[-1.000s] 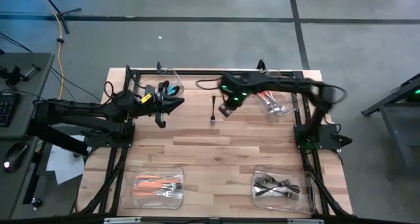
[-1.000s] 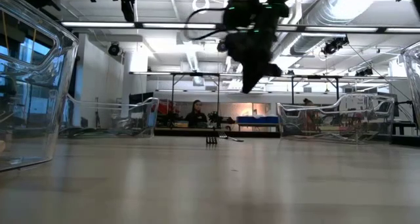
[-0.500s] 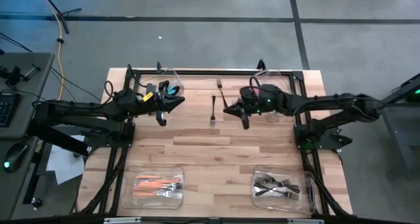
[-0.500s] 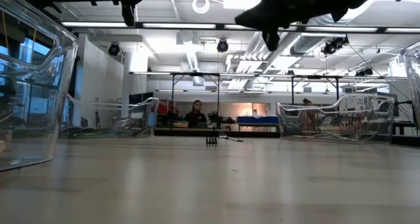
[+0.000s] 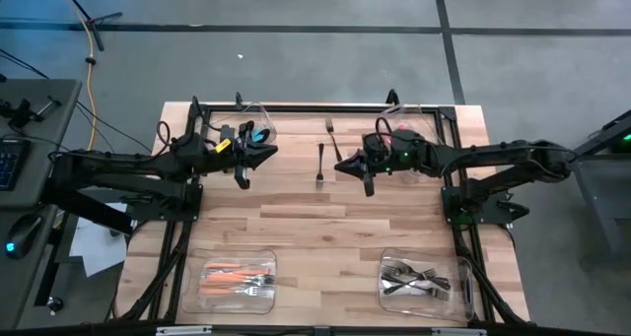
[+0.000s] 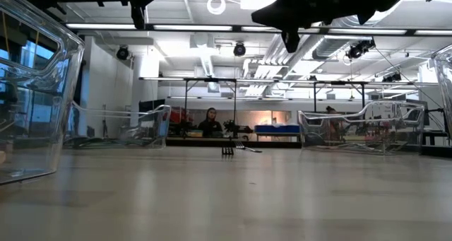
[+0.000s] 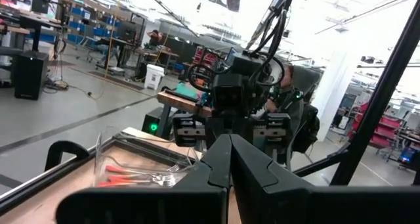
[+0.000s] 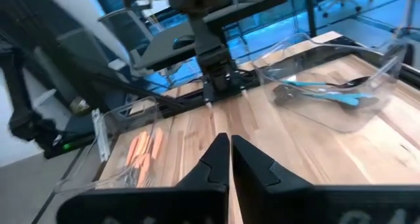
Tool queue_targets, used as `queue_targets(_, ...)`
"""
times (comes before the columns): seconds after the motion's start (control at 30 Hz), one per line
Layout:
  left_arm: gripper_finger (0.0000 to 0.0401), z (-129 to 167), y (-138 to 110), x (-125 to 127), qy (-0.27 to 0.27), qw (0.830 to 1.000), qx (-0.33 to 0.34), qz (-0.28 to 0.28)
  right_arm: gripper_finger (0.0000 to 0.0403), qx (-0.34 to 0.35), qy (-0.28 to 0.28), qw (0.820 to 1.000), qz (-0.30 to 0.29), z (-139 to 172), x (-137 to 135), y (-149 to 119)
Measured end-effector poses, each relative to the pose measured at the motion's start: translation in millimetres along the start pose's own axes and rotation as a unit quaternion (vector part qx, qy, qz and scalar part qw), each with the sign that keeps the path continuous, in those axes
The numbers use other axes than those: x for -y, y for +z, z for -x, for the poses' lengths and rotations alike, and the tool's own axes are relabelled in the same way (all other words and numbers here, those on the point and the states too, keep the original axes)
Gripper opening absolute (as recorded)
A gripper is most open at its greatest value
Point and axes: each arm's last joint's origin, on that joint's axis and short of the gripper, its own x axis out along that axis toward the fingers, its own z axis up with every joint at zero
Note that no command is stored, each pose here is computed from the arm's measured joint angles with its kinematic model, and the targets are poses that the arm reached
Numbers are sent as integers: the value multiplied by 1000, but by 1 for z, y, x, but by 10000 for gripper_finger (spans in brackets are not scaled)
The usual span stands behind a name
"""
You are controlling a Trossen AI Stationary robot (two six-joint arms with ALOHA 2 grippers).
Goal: Sort silverware by color (type)
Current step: Put the black fork into the bottom right transparent bin
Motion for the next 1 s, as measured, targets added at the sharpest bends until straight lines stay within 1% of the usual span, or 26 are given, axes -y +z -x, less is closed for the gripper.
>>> queue_targets(0.07, 0, 0, 0, 0, 0, 1000, 0, 0, 10, 6, -17, 1000, -14, 0, 1, 0)
queue_targets(0.13, 0, 0, 0, 0, 0, 1000, 0, 0, 31, 11, -33, 999, -35, 0, 2, 0)
queue_targets(0.27, 0, 0, 0, 0, 1, 1000, -2, 0, 105, 9, -75, 995, -65, 0, 5, 5)
queue_targets(0.33, 0, 0, 0, 0, 1, 1000, -2, 0, 144, 0, -111, 991, -70, -5, 5, 16)
queue_targets(0.43, 0, 0, -1, 0, 0, 1000, -3, 0, 188, -25, -152, 987, -51, -17, 2, 38)
queue_targets(0.5, 0, 0, -1, 0, -3, 1000, -6, 0, 206, -54, -168, 983, -48, -28, 4, 51)
queue_targets(0.57, 0, 0, -2, 0, -8, 1000, -11, 0, 215, -80, -187, 976, -83, -43, 10, 62)
queue_targets(0.63, 0, 0, -2, 0, -11, 1000, -12, 0, 217, -110, -218, 960, -134, -57, 20, 68)
queue_targets(0.73, 0, 0, -2, 1, -24, 1000, -15, 0, 216, -168, -270, 929, -191, -76, 38, 67)
queue_targets(0.87, 0, 5, 3, 4, -53, 999, -11, 4, 216, -228, -321, 887, -241, -100, 57, 58)
queue_targets(0.93, 0, 9, 6, 5, -57, 998, -7, 3, 216, -247, -336, 871, -260, -113, 64, 49)
queue_targets(1.0, 0, 13, 9, 6, -58, 998, -4, -1, 216, -271, -349, 857, -265, -123, 71, 38)
